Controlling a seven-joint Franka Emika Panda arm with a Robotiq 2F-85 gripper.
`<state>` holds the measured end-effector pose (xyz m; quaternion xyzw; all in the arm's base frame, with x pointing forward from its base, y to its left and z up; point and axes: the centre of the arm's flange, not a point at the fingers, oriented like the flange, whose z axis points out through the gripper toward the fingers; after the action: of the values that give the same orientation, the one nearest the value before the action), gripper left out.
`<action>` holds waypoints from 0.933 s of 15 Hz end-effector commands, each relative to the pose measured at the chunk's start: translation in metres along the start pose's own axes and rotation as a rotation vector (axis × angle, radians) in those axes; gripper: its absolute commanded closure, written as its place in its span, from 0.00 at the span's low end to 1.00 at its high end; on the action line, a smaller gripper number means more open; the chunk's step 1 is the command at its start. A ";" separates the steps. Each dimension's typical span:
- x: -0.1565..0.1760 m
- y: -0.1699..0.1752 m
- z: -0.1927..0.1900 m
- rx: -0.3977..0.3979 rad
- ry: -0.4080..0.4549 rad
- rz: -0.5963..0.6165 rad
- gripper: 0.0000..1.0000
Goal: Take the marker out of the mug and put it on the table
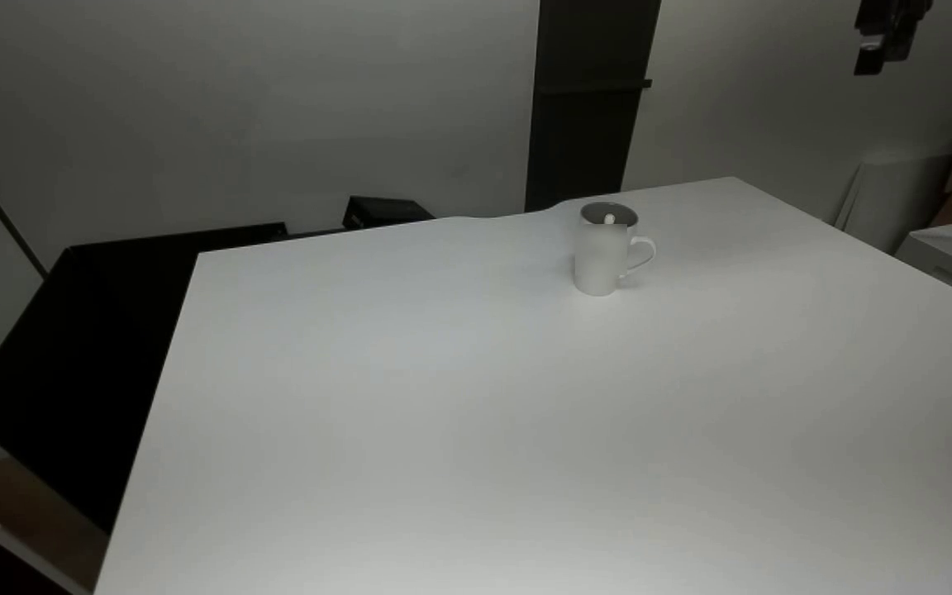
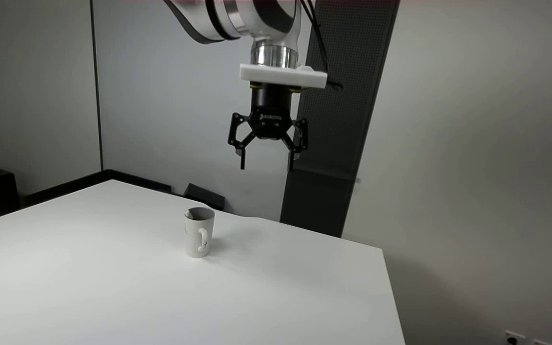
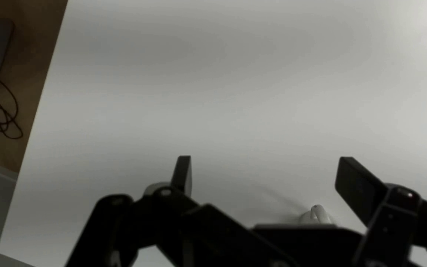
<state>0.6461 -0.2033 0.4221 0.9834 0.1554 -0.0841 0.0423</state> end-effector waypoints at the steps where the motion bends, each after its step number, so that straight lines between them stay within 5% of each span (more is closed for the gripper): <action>1: 0.038 -0.009 0.002 -0.047 0.018 -0.082 0.00; 14: 0.116 -0.114 0.040 -0.152 0.157 -0.338 0.00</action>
<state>0.7125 -0.0834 0.3644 0.9485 0.3056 -0.0152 0.0823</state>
